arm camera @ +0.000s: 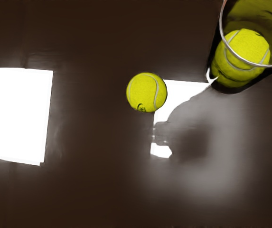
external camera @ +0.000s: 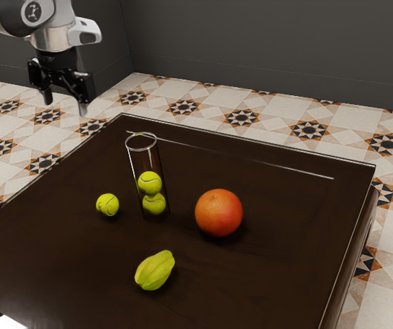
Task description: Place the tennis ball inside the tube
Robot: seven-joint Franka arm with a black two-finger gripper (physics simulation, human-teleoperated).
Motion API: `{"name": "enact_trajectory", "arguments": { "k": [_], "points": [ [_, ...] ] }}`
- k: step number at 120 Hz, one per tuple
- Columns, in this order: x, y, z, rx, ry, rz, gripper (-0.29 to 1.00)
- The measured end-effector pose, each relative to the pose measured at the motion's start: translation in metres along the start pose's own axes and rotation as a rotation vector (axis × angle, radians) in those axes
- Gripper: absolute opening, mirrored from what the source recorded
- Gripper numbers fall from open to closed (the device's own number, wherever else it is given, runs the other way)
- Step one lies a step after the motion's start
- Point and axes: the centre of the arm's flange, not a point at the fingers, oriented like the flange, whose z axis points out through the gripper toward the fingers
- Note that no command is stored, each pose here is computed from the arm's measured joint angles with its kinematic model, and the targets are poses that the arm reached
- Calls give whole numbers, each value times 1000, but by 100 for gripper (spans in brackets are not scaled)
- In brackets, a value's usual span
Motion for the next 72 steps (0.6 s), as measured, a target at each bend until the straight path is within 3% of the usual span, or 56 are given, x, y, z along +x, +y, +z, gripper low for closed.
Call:
{"name": "enact_trajectory", "arguments": {
  "k": [20,52,72],
  "points": [
    [-1,12,15,-7,-27,8,70],
    [-18,47,150,-57,-211,22,70],
    [-16,59,214,-110,-248,-25,70]
  ]
}}
